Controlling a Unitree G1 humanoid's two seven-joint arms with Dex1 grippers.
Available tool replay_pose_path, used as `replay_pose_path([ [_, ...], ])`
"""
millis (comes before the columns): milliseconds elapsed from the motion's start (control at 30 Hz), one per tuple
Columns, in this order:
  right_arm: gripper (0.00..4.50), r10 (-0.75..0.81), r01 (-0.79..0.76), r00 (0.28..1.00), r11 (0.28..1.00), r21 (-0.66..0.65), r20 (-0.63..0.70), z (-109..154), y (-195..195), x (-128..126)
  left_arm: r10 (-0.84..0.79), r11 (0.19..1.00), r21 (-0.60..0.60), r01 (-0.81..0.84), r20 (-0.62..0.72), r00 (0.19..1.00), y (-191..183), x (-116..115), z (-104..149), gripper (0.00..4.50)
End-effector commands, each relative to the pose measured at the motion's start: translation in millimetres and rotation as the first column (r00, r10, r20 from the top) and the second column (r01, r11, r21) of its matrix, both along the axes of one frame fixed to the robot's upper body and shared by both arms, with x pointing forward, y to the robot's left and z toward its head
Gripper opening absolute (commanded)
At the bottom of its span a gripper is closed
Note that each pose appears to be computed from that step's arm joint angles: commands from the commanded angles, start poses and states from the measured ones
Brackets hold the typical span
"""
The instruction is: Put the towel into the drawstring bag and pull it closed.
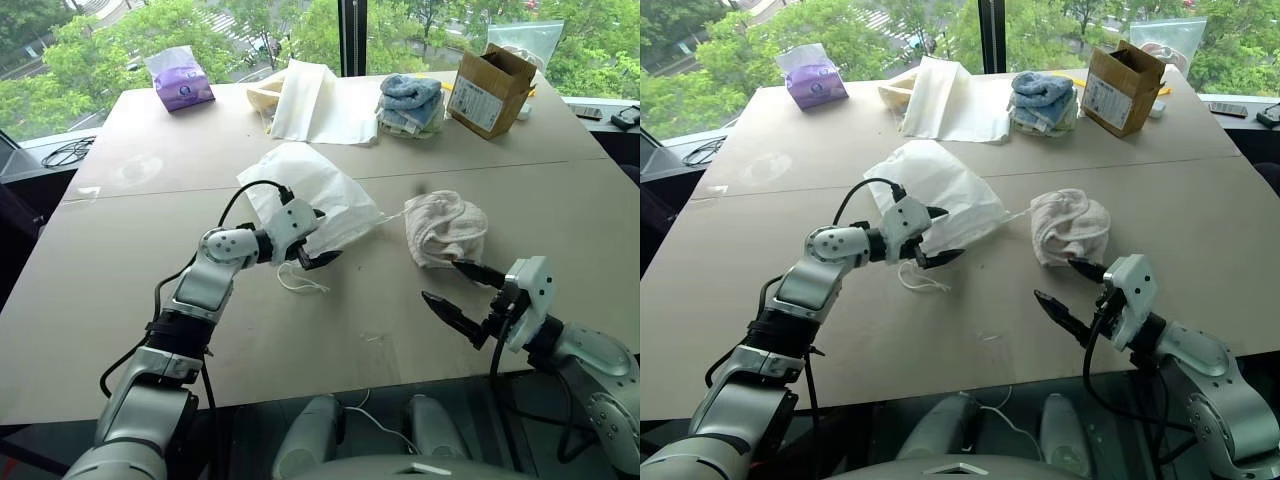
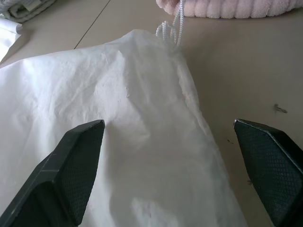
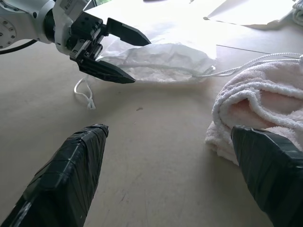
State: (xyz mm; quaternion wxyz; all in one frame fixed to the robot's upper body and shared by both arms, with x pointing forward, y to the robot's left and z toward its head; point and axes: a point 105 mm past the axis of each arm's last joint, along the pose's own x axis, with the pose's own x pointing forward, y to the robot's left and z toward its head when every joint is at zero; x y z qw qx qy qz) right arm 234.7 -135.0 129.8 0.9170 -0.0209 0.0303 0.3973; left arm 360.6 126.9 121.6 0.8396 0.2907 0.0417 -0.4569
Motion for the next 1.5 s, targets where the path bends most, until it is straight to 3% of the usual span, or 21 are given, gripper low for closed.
replay_pose_path([
  [33, 4.45, 0.031, -0.031, 0.998, 1.0, 0.002, 0.062, 13, 4, -4, 0.027, 1.0, 0.01, -0.028, 0.083, 0.996, 6, 3, 11, 4.5],
  [667, 4.45, 0.048, -0.047, 0.996, 0.999, -0.02, 0.074, 18, 0, 5, 0.047, 0.982, 0.144, -0.122, 0.44, 0.897, 3, 13, 29, 4.5],
  [800, 4.45, 0.043, -0.042, 0.996, 0.999, -0.02, 0.074, 18, -1, 5, 0.053, 0.962, 0.214, -0.17, 0.464, 0.884, 5, 16, 19, 4.5],
  [967, 4.45, 0.028, -0.027, 0.997, 0.999, -0.021, 0.076, 18, -3, 5, 0.144, 0.936, 0.204, -0.288, 0.526, 0.838, 13, 25, 13, 4.5],
  [1067, 4.5, 0.026, -0.024, 0.997, 0.999, -0.025, 0.073, 17, -4, 4, 0.176, 0.926, 0.178, -0.332, 0.576, 0.798, 13, 27, 18, 3.73],
  [1333, 4.5, 0.031, -0.029, 0.997, 0.999, -0.027, 0.068, 17, -4, 4, 0.188, 0.92, 0.156, -0.358, 0.628, 0.755, 14, 25, 25, 0.03],
  [1500, 4.5, 0.031, -0.029, 0.997, 0.999, -0.03, 0.073, 17, -3, 6, 0.207, 0.919, 0.127, -0.373, 0.652, 0.73, 19, 25, 35, 0.03],
])
